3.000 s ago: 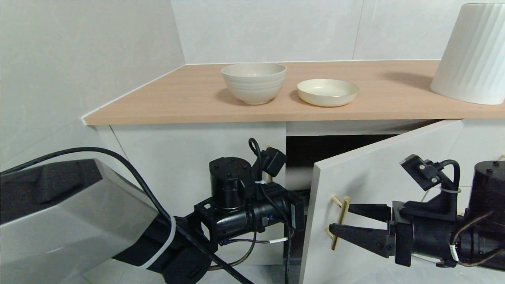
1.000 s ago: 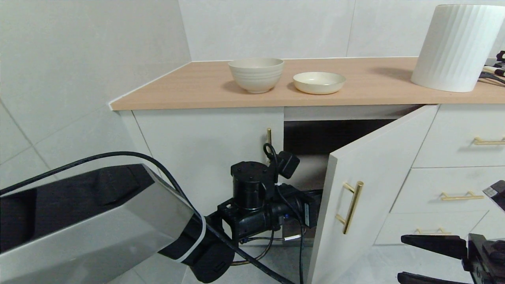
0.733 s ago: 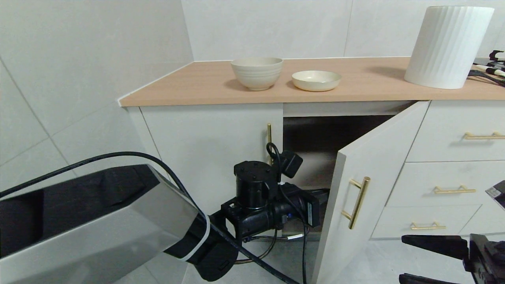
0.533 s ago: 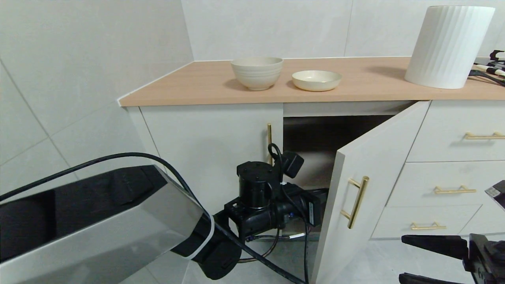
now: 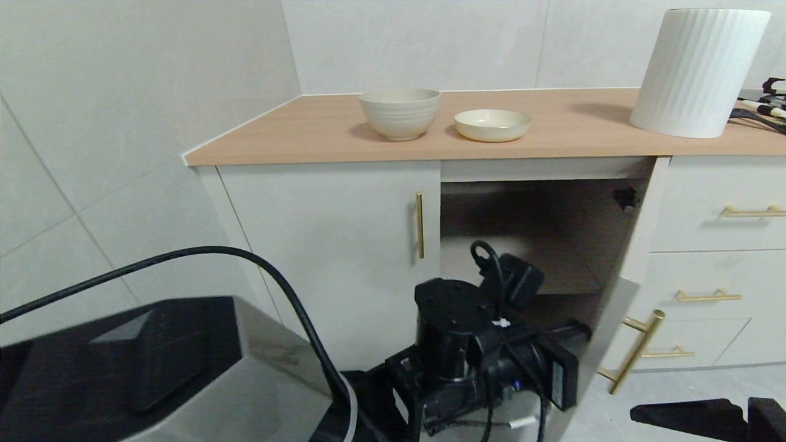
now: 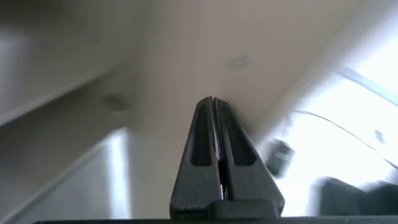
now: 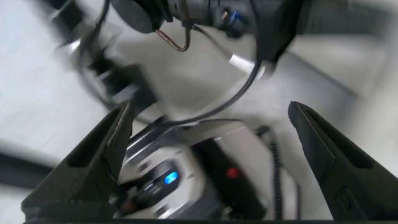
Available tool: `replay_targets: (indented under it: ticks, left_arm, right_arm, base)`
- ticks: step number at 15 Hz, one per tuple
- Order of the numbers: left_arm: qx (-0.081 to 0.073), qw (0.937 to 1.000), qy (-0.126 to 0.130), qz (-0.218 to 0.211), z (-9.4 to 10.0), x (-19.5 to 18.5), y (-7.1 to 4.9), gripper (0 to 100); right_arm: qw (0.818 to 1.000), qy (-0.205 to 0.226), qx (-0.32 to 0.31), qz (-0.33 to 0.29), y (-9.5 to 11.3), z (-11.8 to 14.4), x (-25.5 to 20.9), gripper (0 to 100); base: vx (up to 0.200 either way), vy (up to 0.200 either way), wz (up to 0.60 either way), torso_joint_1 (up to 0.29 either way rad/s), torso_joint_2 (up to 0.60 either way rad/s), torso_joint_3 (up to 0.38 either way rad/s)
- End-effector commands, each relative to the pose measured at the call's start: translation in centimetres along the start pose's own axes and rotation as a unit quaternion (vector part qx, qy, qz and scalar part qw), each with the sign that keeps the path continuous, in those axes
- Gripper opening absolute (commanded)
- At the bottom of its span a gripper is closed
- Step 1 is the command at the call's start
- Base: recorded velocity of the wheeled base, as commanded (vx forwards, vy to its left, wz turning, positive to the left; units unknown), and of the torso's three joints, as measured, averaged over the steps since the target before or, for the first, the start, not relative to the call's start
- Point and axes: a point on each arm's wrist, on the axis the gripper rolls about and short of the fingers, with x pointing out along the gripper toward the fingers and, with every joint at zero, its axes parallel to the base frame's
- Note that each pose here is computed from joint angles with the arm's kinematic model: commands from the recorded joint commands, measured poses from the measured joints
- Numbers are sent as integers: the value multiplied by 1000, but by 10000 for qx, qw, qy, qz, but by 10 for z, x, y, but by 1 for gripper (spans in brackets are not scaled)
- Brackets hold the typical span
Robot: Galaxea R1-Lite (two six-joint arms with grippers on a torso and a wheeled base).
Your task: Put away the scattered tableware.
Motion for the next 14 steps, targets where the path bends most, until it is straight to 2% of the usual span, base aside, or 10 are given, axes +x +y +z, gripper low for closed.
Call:
replay_targets:
  ticks: [1, 2, 5, 6, 9, 10, 11, 12, 14]
  left_arm:
    - [15, 9909, 300, -1312, 13, -41, -60, 0]
    - [-6, 9846, 483, -1681, 13, -51, -63, 0]
    - [-29, 9959, 198, -888, 23, -47, -24, 0]
    - [-35, 9975, 100, -704, 29, -48, -11, 0]
    - [-47, 9998, -141, -131, 44, -62, 19, 0]
    - [-31, 9992, -318, 254, 54, -77, 35, 0]
    - [-28, 9980, -394, 487, 63, -91, 44, 0]
    - [-63, 9961, -424, 776, 75, -112, 51, 0]
    - [-208, 9905, -350, 1315, 97, -157, 52, 0]
  right_arm:
    - [9987, -266, -267, 346, 14, 4, -14, 100]
    - [9983, -328, -305, 374, 16, 6, -16, 100]
    - [9982, -359, -318, 365, 16, 7, -17, 100]
    - [9984, -335, -301, 352, 16, 7, -16, 100]
    - [9982, -373, -317, 337, 16, 8, -17, 100]
    - [9984, -355, -306, 325, 15, 9, -15, 100]
    - [9988, -317, -270, 264, 13, 13, -11, 100]
    - [9994, -290, -182, -74, 7, 20, -3, 100]
    - [9965, -317, -107, -763, -4, 38, 15, 100]
  base:
    - [0, 0, 0, 0, 0, 0]
    - [0, 0, 0, 0, 0, 0]
    - [0, 0, 0, 0, 0, 0]
    - [0, 0, 0, 0, 0, 0]
    - [0, 0, 0, 0, 0, 0]
    - [0, 0, 0, 0, 0, 0]
    - [0, 0, 0, 0, 0, 0]
    - [0, 0, 0, 0, 0, 0]
    - [0, 0, 0, 0, 0, 0]
